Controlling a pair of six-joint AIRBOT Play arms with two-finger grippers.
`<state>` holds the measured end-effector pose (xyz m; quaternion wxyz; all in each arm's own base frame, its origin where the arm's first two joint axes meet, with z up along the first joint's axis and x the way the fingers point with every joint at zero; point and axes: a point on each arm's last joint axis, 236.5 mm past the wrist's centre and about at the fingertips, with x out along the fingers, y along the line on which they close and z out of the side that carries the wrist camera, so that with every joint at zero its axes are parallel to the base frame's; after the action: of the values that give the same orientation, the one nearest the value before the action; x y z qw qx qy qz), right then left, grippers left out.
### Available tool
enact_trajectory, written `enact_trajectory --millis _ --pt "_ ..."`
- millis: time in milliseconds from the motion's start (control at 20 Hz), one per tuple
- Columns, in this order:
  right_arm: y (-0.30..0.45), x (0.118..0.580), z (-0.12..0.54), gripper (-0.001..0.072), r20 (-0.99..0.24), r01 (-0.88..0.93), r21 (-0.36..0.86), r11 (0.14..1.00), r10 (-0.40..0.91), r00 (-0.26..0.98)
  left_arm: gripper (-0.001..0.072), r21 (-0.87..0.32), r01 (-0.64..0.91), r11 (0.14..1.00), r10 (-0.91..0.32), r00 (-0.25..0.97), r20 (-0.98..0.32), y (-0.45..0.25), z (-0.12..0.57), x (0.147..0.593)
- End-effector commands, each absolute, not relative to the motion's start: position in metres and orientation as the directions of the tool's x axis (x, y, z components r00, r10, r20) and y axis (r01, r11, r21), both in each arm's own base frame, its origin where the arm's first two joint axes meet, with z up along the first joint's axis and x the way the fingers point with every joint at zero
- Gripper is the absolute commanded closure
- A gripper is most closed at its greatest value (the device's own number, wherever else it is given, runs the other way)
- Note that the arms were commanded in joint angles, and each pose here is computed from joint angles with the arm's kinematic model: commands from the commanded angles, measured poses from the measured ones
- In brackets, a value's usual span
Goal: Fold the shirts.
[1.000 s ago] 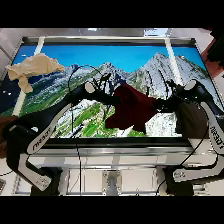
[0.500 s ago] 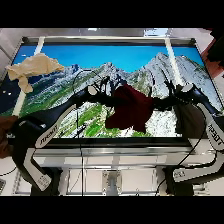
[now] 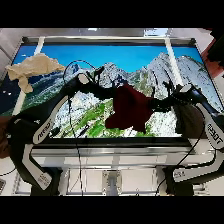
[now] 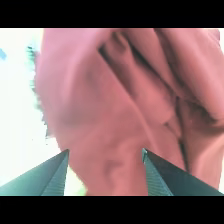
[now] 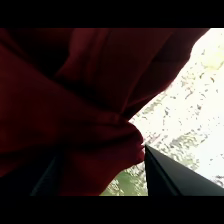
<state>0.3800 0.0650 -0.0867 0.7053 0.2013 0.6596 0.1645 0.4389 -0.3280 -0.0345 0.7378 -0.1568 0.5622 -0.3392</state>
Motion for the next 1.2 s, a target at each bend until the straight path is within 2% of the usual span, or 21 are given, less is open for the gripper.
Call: enact_trajectory --millis 0,350,550,700,750,800,850,1000,1150 --pt "0.068 0.383 -0.085 0.0137 -0.855 0.038 0.515 0.856 0.511 0.089 0.0159 -0.591 0.305 0.747 -0.641 0.094 -0.762 -0.314 -0.040 0.435" --pt "0.070 0.384 -0.085 0.0138 -0.852 0.043 0.521 0.852 0.516 0.090 0.0160 -0.606 0.340 0.719 -0.639 -0.020 -0.769 -0.346 -0.083 0.406" --pt "0.089 0.384 -0.090 0.0173 -0.816 0.070 0.578 0.813 0.574 0.072 0.0161 -0.669 0.316 0.673 -0.709 0.017 -0.705 -0.365 -0.077 0.416" --pt "0.112 0.383 -0.095 0.0426 -0.795 -0.007 0.604 0.797 0.604 0.048 0.0175 -0.668 0.314 0.675 -0.708 0.019 -0.706 -0.364 -0.079 0.417" --pt "0.118 0.384 -0.093 0.0568 -0.791 -0.022 0.609 0.793 0.610 0.051 0.0312 -0.669 0.313 0.674 -0.708 0.018 -0.706 -0.365 -0.079 0.416" --pt "0.121 0.385 -0.090 0.0674 -0.779 -0.019 0.624 0.781 0.624 0.054 0.0549 -0.673 0.311 0.671 -0.712 0.020 -0.702 -0.366 -0.077 0.417" --pt "0.123 0.386 -0.083 0.0683 -0.768 -0.036 0.638 0.769 0.639 0.048 0.0693 -0.676 0.309 0.669 -0.716 0.023 -0.698 -0.366 -0.076 0.418" --pt "0.112 0.400 -0.042 0.0684 -0.750 -0.100 0.648 0.755 0.655 0.086 0.0694 -0.662 0.359 0.658 -0.720 0.044 -0.692 -0.362 -0.053 0.434" --pt "0.086 0.420 0.034 0.0684 -0.732 -0.184 0.619 0.763 0.646 0.217 0.0695 -0.619 0.431 0.656 -0.718 0.103 -0.689 -0.337 0.010 0.467"
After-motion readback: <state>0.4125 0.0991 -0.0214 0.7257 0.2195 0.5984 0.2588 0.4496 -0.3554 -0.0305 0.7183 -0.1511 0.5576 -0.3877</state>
